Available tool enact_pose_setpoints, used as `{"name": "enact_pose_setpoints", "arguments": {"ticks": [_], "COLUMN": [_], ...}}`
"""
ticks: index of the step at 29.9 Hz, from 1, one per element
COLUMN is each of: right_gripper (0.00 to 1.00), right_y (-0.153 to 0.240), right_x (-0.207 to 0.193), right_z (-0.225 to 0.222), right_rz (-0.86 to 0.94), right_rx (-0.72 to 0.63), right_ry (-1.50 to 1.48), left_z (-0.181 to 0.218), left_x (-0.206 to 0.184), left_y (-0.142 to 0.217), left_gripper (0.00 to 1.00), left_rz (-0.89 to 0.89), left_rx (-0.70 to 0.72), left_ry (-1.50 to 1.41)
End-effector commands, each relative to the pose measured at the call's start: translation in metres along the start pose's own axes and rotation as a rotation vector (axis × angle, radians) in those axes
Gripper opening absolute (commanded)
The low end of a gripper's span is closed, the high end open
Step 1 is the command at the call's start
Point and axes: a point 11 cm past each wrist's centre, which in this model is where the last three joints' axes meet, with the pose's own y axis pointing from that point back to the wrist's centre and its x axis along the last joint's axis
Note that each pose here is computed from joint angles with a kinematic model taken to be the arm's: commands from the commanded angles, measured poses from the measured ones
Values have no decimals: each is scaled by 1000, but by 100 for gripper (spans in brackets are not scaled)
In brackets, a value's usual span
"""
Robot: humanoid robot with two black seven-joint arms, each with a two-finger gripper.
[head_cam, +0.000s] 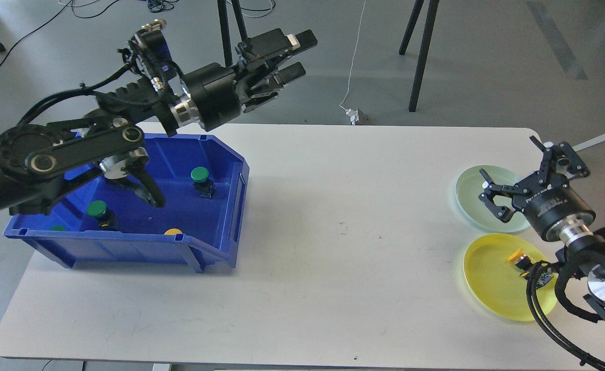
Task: Pass button and place on color plate
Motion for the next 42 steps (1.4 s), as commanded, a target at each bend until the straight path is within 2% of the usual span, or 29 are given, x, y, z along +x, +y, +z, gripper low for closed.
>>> {"name": "enact_pose_setpoints", "arguments": {"ticks": [1,5,9,14,17,20,28,42], "right_gripper": [99,99,99,99,99,99,99,99], "right_y": [-46,-71,-74,-74,-70,-69,-64,-62], "right_x": [-38,-48,-50,-51,-45,-43,-34,-30], "right_z": [-15,-27,-22,-2,-4,-5,-5,-3], "right_rz": [-136,-163,-168,-170,-160,-156,-135,-126], "right_rx": [-15,-17,-22,-48,-44,-44,-51,-56], "right_ry": [85,140,128,92,93,95,103,101], "left_z": [-23,-49,-83,-127,-158,-174,-198,-206], "left_x": [38,53,52,65,65,78,68,51], "left_y": [63,127,170,218,226,230,249,230], "left_gripper": [82,82,82,82,82,81,81,80], "left_rz": [59,-6,-197,-308,-417,-447,-474,-496], "left_rx": [146,351,556,787,898,986,1053,1009], "left_ry": [-65,-279,-538,-638,-700,-754,-729,-709]}}
